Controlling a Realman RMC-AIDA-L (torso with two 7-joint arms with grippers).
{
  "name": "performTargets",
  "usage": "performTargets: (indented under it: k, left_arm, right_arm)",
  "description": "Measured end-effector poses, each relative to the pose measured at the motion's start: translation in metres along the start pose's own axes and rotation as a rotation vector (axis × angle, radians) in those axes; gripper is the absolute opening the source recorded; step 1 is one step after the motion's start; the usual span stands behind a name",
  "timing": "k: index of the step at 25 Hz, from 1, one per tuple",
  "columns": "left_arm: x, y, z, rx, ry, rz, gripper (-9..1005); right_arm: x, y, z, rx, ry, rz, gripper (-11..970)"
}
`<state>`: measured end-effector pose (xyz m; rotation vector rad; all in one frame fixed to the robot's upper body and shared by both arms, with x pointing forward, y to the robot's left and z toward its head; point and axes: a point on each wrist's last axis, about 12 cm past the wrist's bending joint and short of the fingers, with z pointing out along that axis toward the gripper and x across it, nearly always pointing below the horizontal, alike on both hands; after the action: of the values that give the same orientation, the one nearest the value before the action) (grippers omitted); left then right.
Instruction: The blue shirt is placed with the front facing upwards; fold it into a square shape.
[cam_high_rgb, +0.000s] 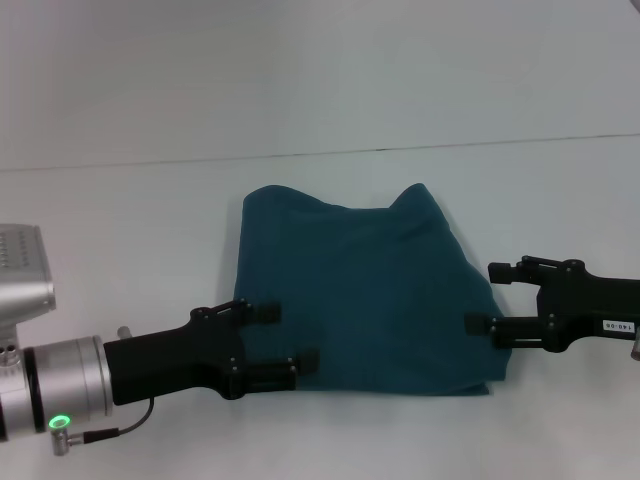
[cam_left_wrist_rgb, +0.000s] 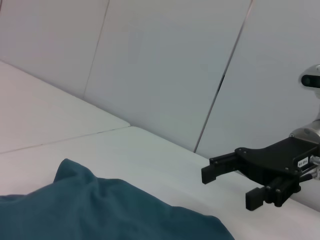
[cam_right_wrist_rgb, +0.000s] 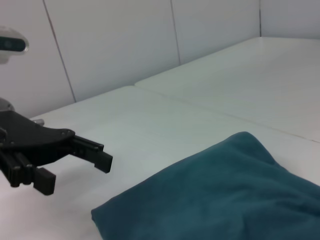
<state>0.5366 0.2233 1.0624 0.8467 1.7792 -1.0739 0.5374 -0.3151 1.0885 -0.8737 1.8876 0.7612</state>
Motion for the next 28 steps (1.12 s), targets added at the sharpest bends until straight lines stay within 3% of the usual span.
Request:
performTargets:
  k: [28]
  left_arm:
    - [-0.0017,-0.0011,-0.0021,0.013,-0.003,0.006,937]
  right_arm:
    - [-0.0002,0.0002,0.0031,-0.012,0.029,-0.003,899]
